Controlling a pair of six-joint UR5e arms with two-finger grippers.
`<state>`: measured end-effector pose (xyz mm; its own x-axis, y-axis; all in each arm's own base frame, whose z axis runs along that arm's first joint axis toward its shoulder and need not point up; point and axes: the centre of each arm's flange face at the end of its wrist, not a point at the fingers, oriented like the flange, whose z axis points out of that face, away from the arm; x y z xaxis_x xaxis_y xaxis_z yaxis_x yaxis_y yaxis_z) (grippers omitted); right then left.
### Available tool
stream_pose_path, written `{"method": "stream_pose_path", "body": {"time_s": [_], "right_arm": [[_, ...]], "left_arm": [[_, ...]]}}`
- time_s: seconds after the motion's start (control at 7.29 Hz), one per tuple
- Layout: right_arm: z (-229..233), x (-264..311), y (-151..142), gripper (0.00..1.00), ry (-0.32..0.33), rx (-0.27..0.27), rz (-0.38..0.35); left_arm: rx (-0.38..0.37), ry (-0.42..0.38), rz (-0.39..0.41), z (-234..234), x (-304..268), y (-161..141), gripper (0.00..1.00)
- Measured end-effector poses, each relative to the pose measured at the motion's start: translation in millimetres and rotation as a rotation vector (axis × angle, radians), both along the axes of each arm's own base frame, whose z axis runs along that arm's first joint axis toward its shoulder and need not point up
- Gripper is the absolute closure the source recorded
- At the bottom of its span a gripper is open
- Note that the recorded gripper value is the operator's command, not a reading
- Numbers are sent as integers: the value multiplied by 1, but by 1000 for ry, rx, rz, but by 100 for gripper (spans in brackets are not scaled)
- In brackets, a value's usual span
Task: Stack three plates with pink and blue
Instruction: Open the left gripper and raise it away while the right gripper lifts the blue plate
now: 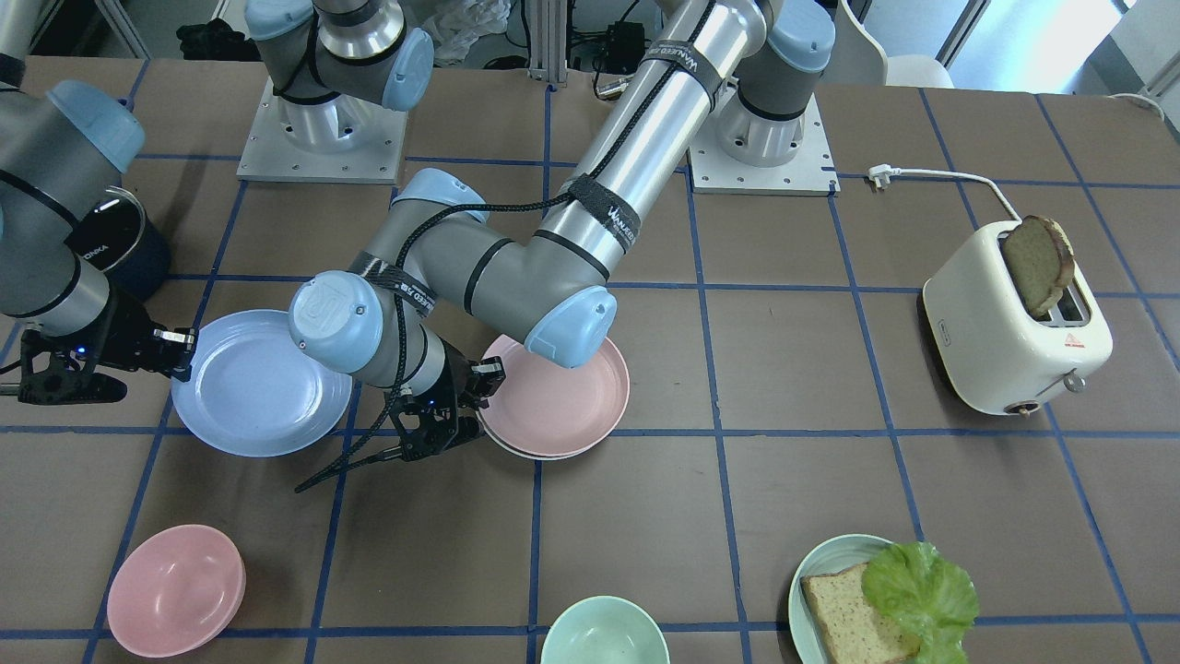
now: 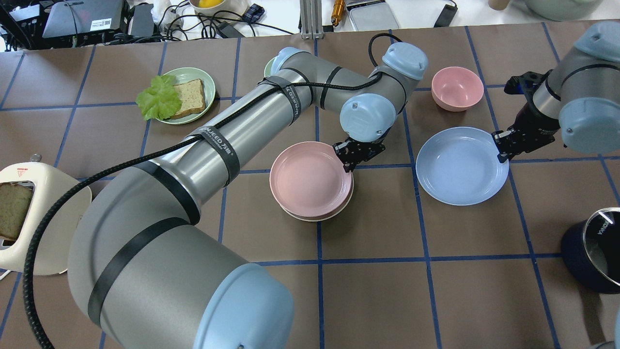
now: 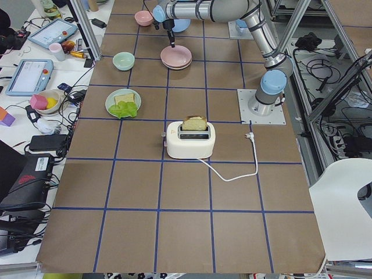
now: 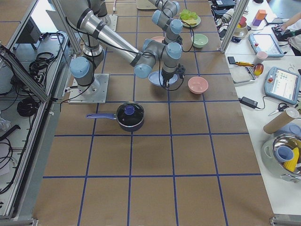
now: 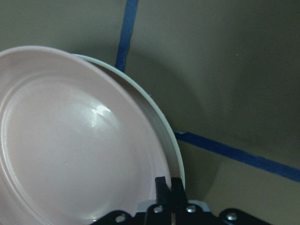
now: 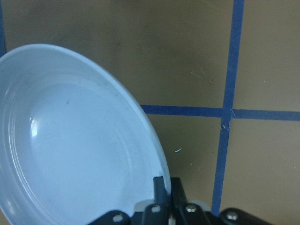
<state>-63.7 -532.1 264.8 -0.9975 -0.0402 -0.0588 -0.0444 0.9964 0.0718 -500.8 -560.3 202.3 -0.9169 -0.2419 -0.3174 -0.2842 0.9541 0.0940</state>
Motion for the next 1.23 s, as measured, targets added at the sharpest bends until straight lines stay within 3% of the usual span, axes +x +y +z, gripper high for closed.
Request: {"method": "stream_pose_path", "body": {"time_s": [0.14, 0.27, 0.82, 1.23], "right_arm": [[0, 0, 0, 100, 1, 0, 0], [1, 0, -1, 100, 1, -1, 0], [4, 0, -1, 100, 2, -1, -2], [16, 7, 6, 100, -2, -10, -62]], "left_arm": [[0, -1, 1, 0, 0, 0, 22], [2, -2, 2, -1, 0, 0, 8], [-24, 12, -5, 29, 2, 1, 4], [-21, 30, -61, 126, 37, -22, 5]]}}
